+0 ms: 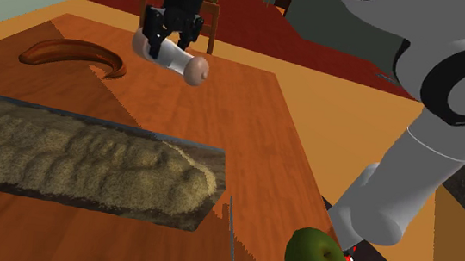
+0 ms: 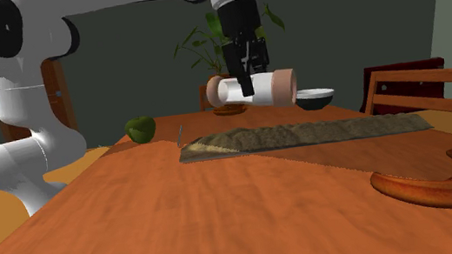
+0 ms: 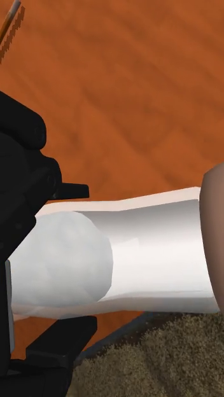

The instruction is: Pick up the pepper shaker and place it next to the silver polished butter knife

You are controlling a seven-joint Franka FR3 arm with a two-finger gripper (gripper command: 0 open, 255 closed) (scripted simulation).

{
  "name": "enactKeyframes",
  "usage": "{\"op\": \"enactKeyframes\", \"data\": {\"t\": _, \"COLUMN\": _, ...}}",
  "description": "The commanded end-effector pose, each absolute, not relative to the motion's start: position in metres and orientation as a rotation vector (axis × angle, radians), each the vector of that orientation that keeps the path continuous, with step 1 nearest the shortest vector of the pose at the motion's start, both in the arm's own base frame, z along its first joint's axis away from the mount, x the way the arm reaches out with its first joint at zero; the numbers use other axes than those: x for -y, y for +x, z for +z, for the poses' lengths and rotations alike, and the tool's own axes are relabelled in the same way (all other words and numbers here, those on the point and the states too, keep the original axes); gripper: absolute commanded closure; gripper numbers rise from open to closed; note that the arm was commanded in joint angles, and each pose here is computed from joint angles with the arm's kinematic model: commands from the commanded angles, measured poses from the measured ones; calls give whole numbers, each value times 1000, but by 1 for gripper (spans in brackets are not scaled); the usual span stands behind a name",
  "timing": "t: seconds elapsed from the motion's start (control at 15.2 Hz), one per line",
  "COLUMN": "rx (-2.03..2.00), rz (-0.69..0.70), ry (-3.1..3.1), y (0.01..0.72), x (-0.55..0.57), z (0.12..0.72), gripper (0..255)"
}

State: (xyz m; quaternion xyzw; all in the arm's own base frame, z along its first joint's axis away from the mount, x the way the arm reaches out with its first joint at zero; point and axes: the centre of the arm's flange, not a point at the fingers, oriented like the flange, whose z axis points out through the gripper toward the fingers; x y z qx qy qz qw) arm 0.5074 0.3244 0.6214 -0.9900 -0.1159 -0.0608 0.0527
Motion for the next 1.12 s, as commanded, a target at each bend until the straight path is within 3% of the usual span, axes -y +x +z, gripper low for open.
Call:
{"op": "enactKeyframes", "data": {"t": 0.0, "rx": 351, "rz": -185, "ry": -3011, "y": 481, "x": -329, "z": 622, "gripper": 255}}
{"op": "enactKeyframes", "data": {"t": 1.06, "rx": 351, "rz": -185, "ry": -3011, "y": 273, "x": -368, "z": 623, "gripper": 255}}
